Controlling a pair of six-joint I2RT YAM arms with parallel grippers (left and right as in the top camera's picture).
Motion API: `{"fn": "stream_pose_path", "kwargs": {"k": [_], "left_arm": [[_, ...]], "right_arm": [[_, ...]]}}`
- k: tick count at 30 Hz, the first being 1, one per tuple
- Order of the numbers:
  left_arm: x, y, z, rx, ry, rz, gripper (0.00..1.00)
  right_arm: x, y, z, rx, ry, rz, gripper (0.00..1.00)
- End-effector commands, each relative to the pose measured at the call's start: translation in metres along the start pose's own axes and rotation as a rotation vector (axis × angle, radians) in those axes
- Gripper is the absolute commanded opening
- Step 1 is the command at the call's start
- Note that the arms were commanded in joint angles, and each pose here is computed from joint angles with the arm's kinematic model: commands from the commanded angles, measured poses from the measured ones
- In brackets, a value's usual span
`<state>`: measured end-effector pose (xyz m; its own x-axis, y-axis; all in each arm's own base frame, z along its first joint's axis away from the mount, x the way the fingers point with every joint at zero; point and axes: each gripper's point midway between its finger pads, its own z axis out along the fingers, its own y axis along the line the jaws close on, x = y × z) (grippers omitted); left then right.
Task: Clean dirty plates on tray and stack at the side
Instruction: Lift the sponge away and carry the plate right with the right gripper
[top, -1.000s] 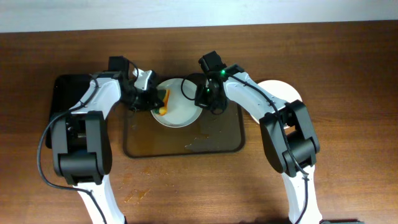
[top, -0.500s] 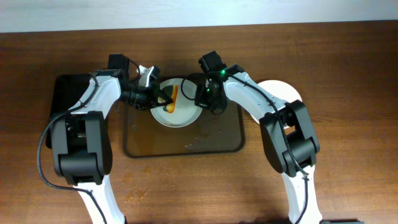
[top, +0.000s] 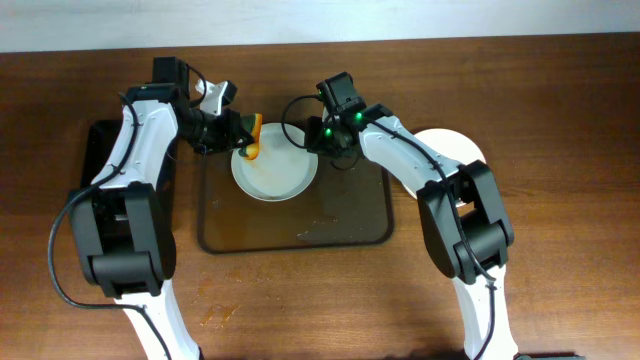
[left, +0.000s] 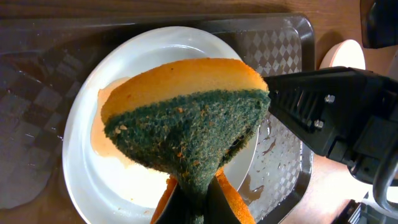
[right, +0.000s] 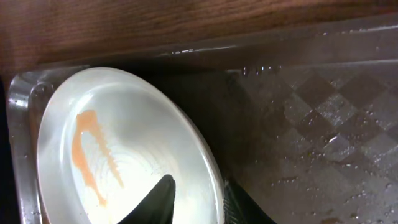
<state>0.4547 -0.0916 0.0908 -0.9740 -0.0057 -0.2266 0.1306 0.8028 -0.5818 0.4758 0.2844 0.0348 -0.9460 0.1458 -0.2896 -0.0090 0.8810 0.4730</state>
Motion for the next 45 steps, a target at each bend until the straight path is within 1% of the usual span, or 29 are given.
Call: {"fn": "stream_pose_path", "kwargs": {"k": [1,2,4,5,7,8,10,12,15,16,19,20,22,23,33,37,42,45], "left_arm": [[-0.008,0.003,-0.008,-0.038,-0.024,0.004,0.0],[-0.008,0.004,-0.008,-0.042,-0.023,0.004,0.0],[-0.008,0.004,-0.008,-0.044,-0.024,0.004,0.0],[-0.008,0.004,-0.008,-0.045,-0.024,0.004,0.0],[-0.008,0.005,-0.008,-0.048,-0.024,0.004,0.0],[-0.008,0.007,-0.008,-0.062,-0.023,0.004,0.0],[-0.006,0.012,-0.008,-0.09,-0.019,0.0,0.0],[-0.006,0.012,-0.008,-0.09,-0.018,0.0,0.0],[-0.009,0.013,-0.009,-0.094,-0.027,0.006,0.0],[-0.009,0.013,-0.009,-0.094,-0.028,0.006,0.0],[-0.011,0.016,-0.01,-0.101,-0.038,0.005,0.0],[-0.012,0.02,-0.012,-0.11,-0.042,0.0,0.0],[-0.012,0.025,-0.015,-0.118,-0.047,-0.009,0.0],[-0.012,0.027,-0.017,-0.119,-0.049,-0.015,0.0],[-0.012,0.027,-0.017,-0.12,-0.049,-0.016,0.0],[-0.012,0.027,-0.017,-0.12,-0.049,-0.015,0.0],[-0.012,0.028,-0.017,-0.12,-0.049,-0.015,0.0],[-0.012,0.028,-0.017,-0.12,-0.049,-0.015,0.0]], "right_arm": [[0.033,-0.007,0.034,-0.005,0.115,0.004,0.27],[0.045,-0.006,0.04,0.003,0.145,0.0,0.24],[0.046,-0.004,0.041,0.001,0.147,-0.004,0.07],[0.045,-0.005,0.04,-0.006,0.152,0.005,0.04],[0.04,-0.002,0.029,-0.063,0.178,0.033,0.04],[0.033,-0.002,0.021,-0.064,0.161,0.021,0.04],[0.011,-0.003,-0.009,-0.005,0.071,-0.051,0.04],[-0.009,-0.011,-0.052,0.152,-0.046,-0.131,0.04],[-0.023,-0.019,-0.111,0.402,-0.195,-0.225,0.04],[-0.023,-0.02,-0.121,0.454,-0.217,-0.238,0.04],[-0.024,-0.022,-0.161,0.731,-0.369,-0.314,0.04],[-0.024,-0.018,-0.175,0.834,-0.441,-0.344,0.04],[-0.022,-0.009,-0.191,0.94,-0.535,-0.374,0.04],[-0.019,0.003,-0.206,1.022,-0.613,-0.419,0.04],[-0.005,0.037,-0.242,1.203,-0.797,-0.531,0.04],[-0.001,0.047,-0.253,1.242,-0.863,-0.543,0.04],[-0.003,0.048,-0.261,1.264,-0.898,-0.533,0.04],[-0.004,0.05,-0.275,1.271,-0.93,-0.516,0.04]]}}
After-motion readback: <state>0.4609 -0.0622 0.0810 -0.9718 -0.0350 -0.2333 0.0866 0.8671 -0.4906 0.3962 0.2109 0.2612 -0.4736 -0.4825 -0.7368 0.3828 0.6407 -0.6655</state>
